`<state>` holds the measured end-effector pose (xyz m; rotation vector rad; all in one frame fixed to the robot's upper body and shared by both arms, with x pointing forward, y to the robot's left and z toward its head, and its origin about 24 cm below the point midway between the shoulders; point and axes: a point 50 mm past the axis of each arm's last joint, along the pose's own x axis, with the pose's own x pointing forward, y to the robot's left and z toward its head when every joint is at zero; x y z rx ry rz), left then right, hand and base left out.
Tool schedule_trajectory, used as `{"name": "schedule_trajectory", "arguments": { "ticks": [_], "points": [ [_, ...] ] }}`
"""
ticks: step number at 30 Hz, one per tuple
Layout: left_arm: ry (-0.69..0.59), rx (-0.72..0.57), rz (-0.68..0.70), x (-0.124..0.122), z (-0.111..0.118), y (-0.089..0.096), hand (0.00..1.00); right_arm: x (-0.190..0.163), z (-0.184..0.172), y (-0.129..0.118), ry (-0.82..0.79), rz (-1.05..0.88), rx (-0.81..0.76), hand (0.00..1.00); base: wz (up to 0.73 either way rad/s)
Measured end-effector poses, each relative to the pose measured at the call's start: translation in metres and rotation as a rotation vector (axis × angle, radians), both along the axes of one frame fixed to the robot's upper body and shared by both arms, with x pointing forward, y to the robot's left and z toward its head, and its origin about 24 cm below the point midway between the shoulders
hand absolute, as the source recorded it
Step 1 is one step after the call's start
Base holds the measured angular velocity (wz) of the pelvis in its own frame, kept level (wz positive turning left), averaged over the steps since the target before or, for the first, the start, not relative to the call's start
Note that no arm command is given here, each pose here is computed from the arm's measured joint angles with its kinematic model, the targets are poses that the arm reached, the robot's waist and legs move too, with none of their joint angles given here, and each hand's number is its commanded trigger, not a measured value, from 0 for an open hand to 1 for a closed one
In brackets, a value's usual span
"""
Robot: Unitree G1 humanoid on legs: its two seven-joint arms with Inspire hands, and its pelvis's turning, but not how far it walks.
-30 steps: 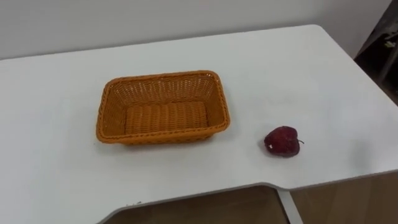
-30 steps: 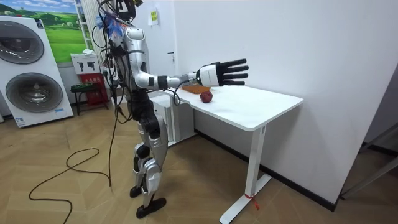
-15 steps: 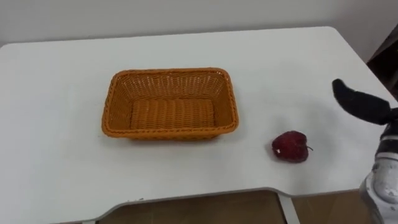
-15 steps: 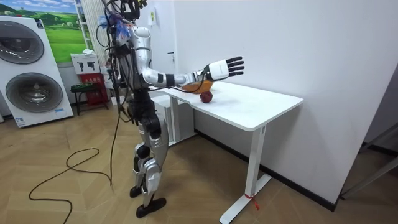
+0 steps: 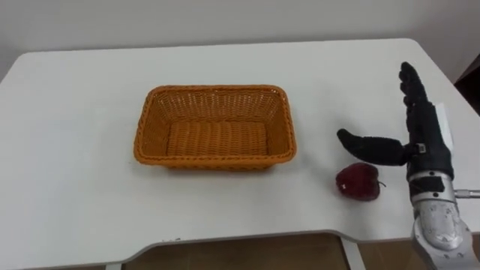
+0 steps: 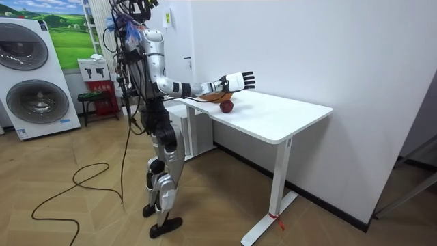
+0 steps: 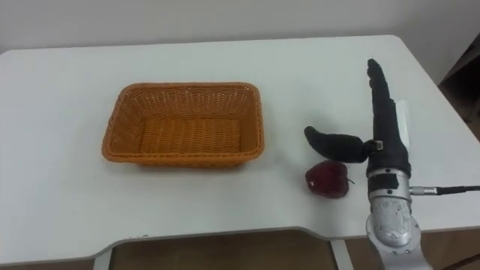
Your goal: Pick and place apple
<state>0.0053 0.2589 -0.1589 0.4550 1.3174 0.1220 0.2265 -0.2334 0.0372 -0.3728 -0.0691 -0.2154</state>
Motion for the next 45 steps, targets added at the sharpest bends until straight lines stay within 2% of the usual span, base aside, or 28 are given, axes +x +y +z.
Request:
{"name": "schedule_trajectory", "arguments": {
  "ticks": [7, 20, 41, 42, 43, 44, 45],
  "points": [
    [-0.012, 0.001, -0.018, 0.006, 0.000, -0.001, 0.00, -0.008, -0.004, 0.004, 0.030, 0.052, -0.018, 0.00, -0.03],
    [0.037, -0.034, -0.017, -0.001, -0.002, 0.000, 0.00, -0.024, -0.020, 0.006, 0.132, 0.119, -0.034, 0.00, -0.02],
    [0.016, -0.024, -0.026, 0.005, -0.001, 0.003, 0.00, -0.053, -0.058, 0.001, 0.334, 0.117, -0.057, 0.00, 0.00],
    [0.016, -0.024, -0.026, 0.005, -0.001, 0.003, 0.00, -0.053, -0.058, 0.001, 0.334, 0.117, -0.057, 0.04, 0.00],
    [0.019, -0.025, -0.025, 0.004, -0.001, 0.003, 0.00, -0.053, -0.058, 0.001, 0.336, 0.116, -0.056, 0.31, 0.00],
    [0.022, -0.025, -0.025, 0.003, -0.001, 0.003, 0.00, -0.054, -0.060, 0.000, 0.344, 0.112, -0.056, 0.49, 0.00],
    [0.022, -0.025, -0.024, 0.002, -0.001, 0.003, 0.00, -0.054, -0.061, -0.001, 0.345, 0.112, -0.056, 0.73, -0.05]
  ]
}}
